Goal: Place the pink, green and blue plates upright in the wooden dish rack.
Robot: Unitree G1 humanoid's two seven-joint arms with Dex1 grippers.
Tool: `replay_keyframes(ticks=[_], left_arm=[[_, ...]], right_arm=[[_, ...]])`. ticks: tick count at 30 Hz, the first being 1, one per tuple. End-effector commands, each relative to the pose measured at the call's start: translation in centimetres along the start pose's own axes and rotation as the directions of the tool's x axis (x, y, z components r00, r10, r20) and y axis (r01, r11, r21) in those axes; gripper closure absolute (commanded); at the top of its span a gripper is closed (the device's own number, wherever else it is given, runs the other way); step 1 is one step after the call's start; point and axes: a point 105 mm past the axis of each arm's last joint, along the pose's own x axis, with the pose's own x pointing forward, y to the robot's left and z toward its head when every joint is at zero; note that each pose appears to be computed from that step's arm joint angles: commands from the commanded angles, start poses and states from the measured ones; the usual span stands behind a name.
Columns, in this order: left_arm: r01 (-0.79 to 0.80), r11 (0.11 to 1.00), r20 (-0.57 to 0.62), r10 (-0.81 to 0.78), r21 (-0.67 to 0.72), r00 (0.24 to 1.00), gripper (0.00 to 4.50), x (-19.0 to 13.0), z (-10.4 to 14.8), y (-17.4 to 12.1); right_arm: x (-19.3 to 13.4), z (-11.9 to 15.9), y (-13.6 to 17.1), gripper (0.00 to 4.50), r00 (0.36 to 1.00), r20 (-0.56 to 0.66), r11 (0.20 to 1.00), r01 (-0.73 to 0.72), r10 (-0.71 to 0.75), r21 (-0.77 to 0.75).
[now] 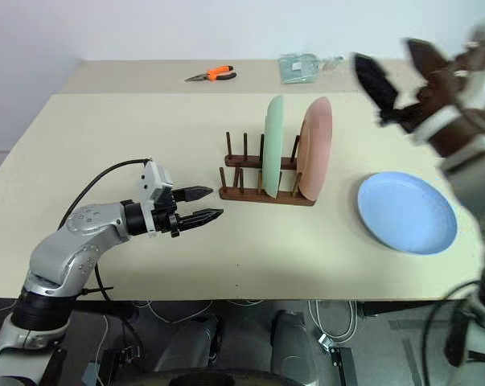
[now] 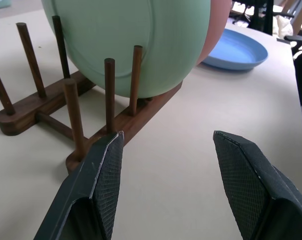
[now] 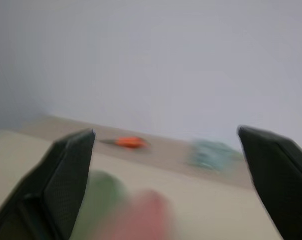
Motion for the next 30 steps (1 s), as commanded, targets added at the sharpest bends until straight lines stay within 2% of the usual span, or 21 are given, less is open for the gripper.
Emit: replay_keyframes(ticks=[1,7,11,14,16,21,24,26,27,30], left_arm=[[0.043,0.999,0.022,-0.043,0.027,0.999,1.56,0.4,0.7,-0.6],[0.092,0.995,0.005,-0.093,0.033,0.996,1.56,1.0,0.6,-1.1],[0.143,0.989,0.011,-0.143,0.035,0.990,1.56,1.4,0.8,-2.1],[0.159,0.987,0.021,-0.160,0.036,0.987,1.56,1.7,1.0,-2.6],[0.160,0.987,0.024,-0.160,0.036,0.987,1.56,1.8,1.0,-2.8],[0.155,0.987,0.019,-0.156,0.037,0.988,1.56,1.7,0.9,-2.8],[0.140,0.989,0.022,-0.141,0.040,0.990,1.56,1.7,0.9,-2.5],[0.112,0.993,0.035,-0.113,0.037,0.993,1.56,1.5,1.1,-2.0],[0.081,0.996,0.042,-0.083,0.040,0.996,1.56,1.3,1.2,-1.4],[-0.001,0.999,0.053,-0.001,0.037,0.999,1.56,0.6,1.2,0.2]], right_arm=[[-2.4,-3.5,-0.2,0.02,0.987,-0.157,0.992,-0.053,0.034,-0.116],[-5.6,-12.1,2.1,0.02,0.890,-0.451,0.978,-0.146,0.063,-0.152],[-7.0,-16.9,1.8,0.02,0.809,-0.588,0.963,-0.145,-0.018,-0.229],[-7.6,-19.3,0.9,0.91,0.764,-0.638,0.952,-0.119,-0.094,-0.283],[-7.7,-19.9,0.5,1.96,0.754,-0.645,0.938,-0.124,-0.122,-0.323],[-6.8,-19.1,-0.1,4.45,0.780,-0.608,0.931,-0.101,-0.146,-0.352],[-5.7,-17.7,0.0,4.45,0.813,-0.563,0.917,-0.102,-0.147,-0.386],[-4.0,-15.1,0.2,4.45,0.873,-0.467,0.902,-0.084,-0.138,-0.423],[-2.5,-12.4,0.5,4.45,0.925,-0.361,0.906,-0.049,-0.118,-0.421],[-0.3,-6.4,1.4,4.45,0.990,-0.124,0.941,0.021,-0.066,-0.338]])
